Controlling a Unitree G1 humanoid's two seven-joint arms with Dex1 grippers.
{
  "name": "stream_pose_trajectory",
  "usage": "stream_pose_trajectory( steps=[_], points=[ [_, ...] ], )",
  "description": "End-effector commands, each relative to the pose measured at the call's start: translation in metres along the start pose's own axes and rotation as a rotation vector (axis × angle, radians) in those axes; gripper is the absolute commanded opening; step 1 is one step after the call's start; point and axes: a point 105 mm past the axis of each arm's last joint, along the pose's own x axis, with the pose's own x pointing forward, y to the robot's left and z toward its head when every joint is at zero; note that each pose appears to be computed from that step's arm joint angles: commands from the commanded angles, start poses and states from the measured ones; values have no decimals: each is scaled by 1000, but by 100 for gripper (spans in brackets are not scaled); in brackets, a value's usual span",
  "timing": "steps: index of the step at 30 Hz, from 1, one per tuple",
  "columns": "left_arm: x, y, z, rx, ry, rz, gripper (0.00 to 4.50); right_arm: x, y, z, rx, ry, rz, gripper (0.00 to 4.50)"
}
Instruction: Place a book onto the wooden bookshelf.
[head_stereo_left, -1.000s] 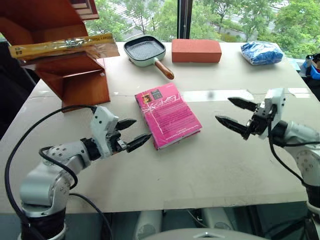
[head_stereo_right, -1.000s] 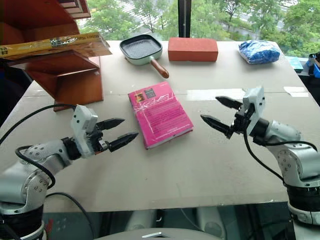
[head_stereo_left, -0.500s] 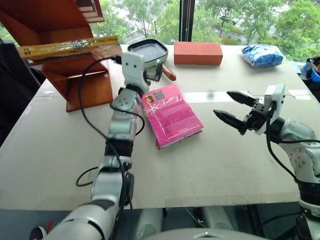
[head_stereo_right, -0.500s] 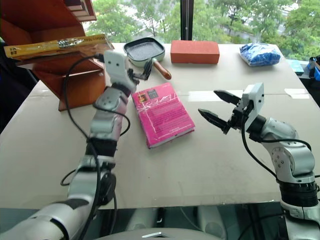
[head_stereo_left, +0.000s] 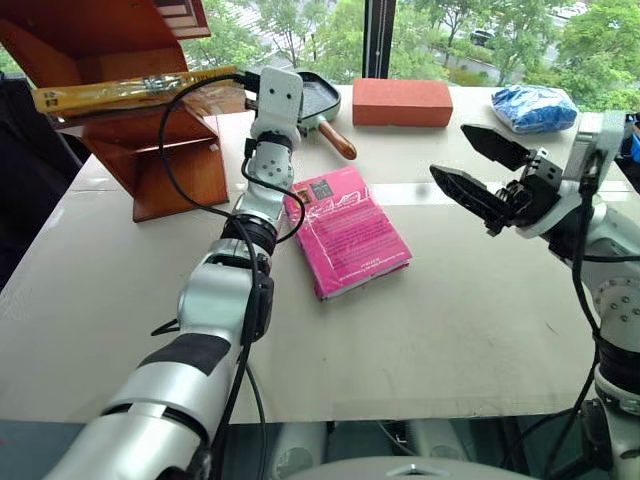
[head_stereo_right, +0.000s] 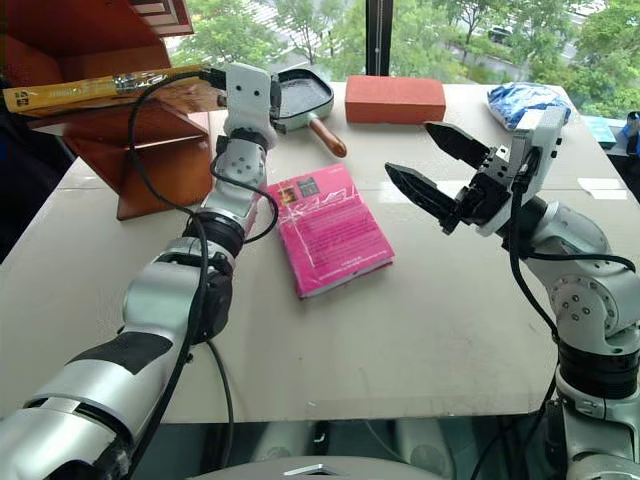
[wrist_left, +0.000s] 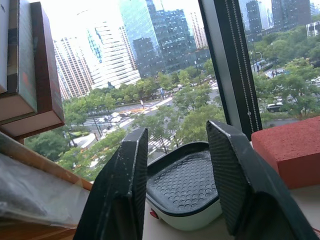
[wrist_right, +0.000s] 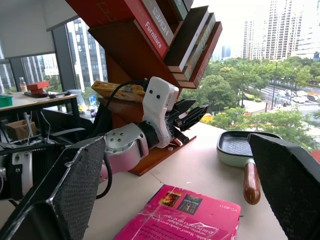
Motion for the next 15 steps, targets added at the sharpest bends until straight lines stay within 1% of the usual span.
stream_pose_trajectory(
  steps=[1, 2, 7, 11, 15],
  points=[
    [9, 18, 20, 4, -60, 86, 19, 1, 5, 16, -24, -49, 22, 450],
    [9, 22, 19, 6, -56, 105, 7, 2, 5, 16, -21, -51, 26, 450],
    [6, 43, 9, 29, -20, 205, 7, 5, 11, 20, 14, -67, 86, 450],
    [5, 49, 7, 33, -14, 240, 7, 5, 17, 21, 39, -73, 132, 450],
    [4, 54, 7, 50, -22, 273, 7, 6, 17, 22, 43, -73, 138, 450]
  ],
)
